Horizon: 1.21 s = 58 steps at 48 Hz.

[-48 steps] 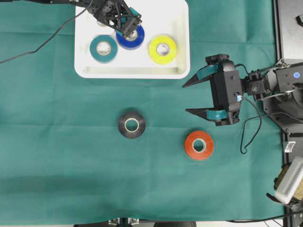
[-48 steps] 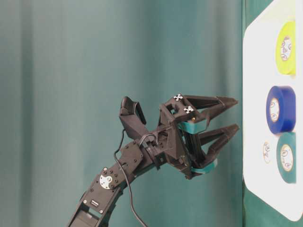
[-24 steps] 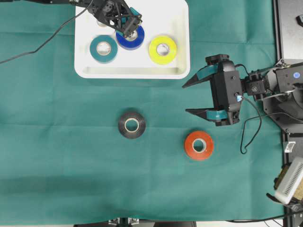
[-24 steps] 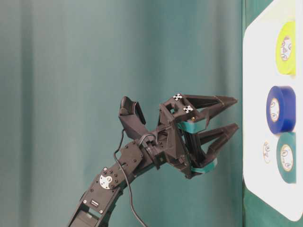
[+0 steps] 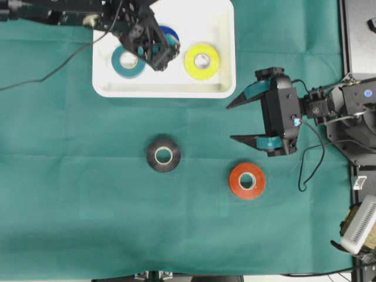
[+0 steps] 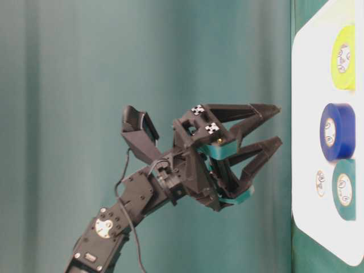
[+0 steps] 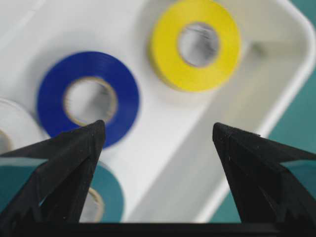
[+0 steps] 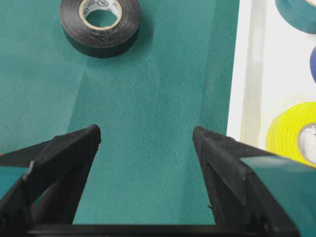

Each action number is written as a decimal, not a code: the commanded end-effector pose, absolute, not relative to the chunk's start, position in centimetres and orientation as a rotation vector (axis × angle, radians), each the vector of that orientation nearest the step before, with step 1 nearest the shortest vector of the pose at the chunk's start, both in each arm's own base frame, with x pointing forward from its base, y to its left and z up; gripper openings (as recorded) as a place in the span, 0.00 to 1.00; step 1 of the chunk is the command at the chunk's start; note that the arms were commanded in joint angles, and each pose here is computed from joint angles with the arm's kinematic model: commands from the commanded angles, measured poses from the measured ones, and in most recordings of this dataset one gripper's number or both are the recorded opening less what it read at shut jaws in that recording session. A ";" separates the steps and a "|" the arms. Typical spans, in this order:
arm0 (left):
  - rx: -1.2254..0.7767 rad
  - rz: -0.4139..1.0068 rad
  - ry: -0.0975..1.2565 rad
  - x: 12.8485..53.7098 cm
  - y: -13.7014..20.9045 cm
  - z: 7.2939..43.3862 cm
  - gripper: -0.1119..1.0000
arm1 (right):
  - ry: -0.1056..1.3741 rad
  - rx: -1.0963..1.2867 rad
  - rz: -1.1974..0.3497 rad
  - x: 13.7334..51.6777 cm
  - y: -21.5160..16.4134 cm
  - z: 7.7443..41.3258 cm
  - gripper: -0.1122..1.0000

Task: Put the tape alternately from left to right into the white case.
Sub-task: 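Release the blue roll and withdraw the left gripper above the black roll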

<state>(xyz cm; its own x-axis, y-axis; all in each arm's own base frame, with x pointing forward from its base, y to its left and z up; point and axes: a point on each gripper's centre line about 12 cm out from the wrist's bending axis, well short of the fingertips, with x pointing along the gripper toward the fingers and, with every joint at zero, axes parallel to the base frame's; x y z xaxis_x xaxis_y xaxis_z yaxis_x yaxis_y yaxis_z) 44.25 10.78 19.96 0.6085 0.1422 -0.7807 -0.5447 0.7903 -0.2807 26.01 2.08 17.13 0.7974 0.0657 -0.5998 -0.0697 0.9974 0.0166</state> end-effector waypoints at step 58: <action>-0.262 0.065 0.882 42.7 -3.0 21.4 0.65 | 0.628 -0.002 0.077 25.9 2.1 17.4 0.82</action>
<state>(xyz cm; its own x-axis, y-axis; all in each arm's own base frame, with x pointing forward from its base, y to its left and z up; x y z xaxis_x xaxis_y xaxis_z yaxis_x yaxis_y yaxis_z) 43.01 -2.59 19.74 0.6029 -0.0423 -0.7967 -0.1888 0.9627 -0.1939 25.78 2.06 16.83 0.7919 0.0653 -0.6072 -0.0695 0.9974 0.0166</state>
